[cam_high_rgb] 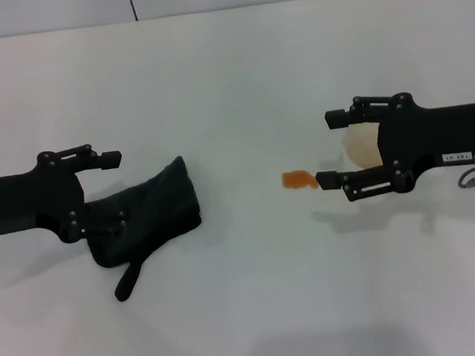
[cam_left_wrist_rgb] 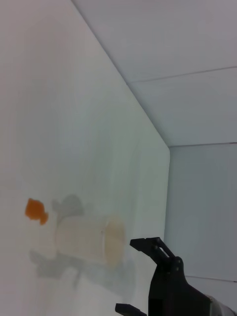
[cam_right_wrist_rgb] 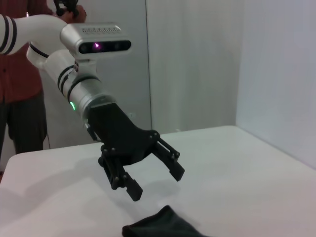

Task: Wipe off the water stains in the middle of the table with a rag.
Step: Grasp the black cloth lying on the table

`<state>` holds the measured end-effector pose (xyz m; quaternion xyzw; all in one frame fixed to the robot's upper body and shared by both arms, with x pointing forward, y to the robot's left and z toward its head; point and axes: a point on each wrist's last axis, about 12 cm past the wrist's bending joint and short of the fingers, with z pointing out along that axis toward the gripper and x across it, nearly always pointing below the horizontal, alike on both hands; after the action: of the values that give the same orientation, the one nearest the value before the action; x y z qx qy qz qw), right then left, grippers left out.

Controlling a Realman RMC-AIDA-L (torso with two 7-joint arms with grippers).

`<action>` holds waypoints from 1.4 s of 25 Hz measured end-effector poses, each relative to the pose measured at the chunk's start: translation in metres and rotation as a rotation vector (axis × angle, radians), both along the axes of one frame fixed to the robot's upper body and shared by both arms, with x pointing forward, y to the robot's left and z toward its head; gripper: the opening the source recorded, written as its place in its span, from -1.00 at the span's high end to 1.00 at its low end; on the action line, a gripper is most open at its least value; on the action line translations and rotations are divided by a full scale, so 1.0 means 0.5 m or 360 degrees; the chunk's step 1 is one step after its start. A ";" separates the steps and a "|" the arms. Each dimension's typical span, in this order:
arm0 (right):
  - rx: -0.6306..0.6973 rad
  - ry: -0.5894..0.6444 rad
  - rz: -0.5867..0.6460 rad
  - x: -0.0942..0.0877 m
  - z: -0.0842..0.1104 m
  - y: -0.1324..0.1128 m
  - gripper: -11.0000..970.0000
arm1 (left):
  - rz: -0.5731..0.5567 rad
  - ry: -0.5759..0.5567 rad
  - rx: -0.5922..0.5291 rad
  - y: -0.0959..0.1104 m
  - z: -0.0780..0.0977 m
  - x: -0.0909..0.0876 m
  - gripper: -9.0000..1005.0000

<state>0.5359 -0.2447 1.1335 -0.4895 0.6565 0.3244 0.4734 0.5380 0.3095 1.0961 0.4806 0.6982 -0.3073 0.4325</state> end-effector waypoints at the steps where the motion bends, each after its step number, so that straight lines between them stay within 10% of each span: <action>1: 0.0003 -0.0005 -0.0004 0.001 0.002 -0.001 -0.77 | 0.0009 0.0012 -0.0001 0.002 0.003 0.003 -0.50; 16: 0.0059 -0.0049 -0.0009 0.007 0.024 0.009 -0.77 | 0.0025 0.0386 0.0448 0.003 0.113 0.102 -0.49; 35: 0.0101 -0.0050 0.0009 -0.001 0.024 0.012 -0.77 | -0.0098 0.0386 0.0738 -0.116 0.038 0.124 -0.48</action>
<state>0.5354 -0.2385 1.1456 -0.4811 0.6370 0.3387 0.4980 0.6000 0.2513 1.1152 0.5475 0.7818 -0.2075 0.2146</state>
